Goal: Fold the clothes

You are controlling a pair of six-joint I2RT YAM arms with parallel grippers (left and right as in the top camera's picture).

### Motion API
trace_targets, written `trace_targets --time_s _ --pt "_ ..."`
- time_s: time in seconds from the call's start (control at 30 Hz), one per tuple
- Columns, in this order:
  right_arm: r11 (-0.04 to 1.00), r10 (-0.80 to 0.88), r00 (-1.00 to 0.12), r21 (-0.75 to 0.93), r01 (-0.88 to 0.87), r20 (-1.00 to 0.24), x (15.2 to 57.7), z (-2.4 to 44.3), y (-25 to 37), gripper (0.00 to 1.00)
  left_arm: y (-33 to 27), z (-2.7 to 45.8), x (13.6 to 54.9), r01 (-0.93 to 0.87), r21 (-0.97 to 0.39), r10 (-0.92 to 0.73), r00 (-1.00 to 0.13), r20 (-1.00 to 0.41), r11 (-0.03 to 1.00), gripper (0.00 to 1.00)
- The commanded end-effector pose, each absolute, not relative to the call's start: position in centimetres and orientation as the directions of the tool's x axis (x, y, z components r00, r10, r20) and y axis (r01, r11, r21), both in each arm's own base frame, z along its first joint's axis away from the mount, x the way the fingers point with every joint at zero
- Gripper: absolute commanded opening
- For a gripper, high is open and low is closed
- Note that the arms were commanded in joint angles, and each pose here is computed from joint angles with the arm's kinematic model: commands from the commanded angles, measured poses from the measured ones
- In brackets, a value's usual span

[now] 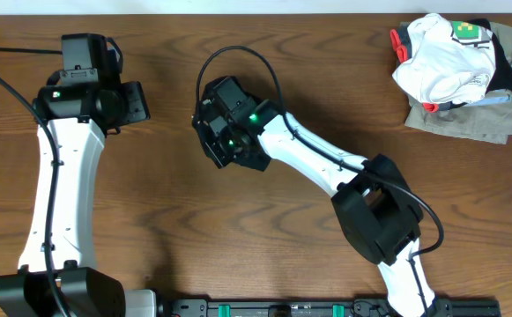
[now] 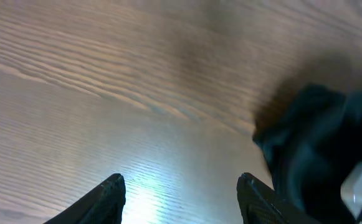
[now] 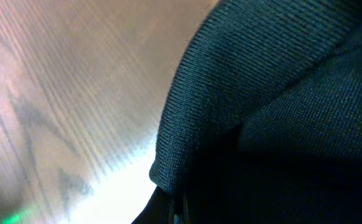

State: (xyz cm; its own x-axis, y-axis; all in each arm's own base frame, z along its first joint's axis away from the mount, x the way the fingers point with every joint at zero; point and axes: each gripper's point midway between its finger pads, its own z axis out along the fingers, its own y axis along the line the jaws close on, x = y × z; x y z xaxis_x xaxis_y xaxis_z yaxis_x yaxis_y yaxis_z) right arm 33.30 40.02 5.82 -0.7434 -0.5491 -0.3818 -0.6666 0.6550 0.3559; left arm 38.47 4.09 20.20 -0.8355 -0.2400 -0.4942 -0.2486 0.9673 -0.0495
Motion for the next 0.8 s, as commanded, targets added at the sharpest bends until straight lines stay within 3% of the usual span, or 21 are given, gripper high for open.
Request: trace_targets --time_s 0.0,0.2,0.43,0.57,0.77 --pt "0.67 -0.557 -0.776 0.393 -0.63 -0.296 31.5 3.5 40.3 0.02 5.8 19.7 38.4 -0.279 -0.005 -0.245 -0.835 -0.492 0.96 0.6" --pt "0.738 -0.467 -0.863 0.453 -0.5 -0.193 32.0 2.9 38.5 0.04 7.2 19.7 38.2 -0.314 -0.006 -0.276 -0.824 -0.495 0.949 0.6" --pt "0.768 -0.427 -0.902 0.503 -0.395 -0.057 31.4 2.8 35.6 0.26 7.1 19.7 38.3 -0.313 -0.013 -0.278 -0.824 -0.494 0.95 0.6" --pt "0.708 -0.479 -0.87 0.535 -0.462 -0.117 31.8 4.3 35.6 0.47 7.2 19.8 38.4 -0.313 -0.014 -0.278 -0.819 -0.501 0.95 0.6" --pt "0.649 -0.501 -0.827 0.52 -0.555 -0.256 32.4 9.1 36.0 0.6 7.2 19.9 38.6 -0.313 -0.015 -0.277 -0.816 -0.507 0.95 0.6"
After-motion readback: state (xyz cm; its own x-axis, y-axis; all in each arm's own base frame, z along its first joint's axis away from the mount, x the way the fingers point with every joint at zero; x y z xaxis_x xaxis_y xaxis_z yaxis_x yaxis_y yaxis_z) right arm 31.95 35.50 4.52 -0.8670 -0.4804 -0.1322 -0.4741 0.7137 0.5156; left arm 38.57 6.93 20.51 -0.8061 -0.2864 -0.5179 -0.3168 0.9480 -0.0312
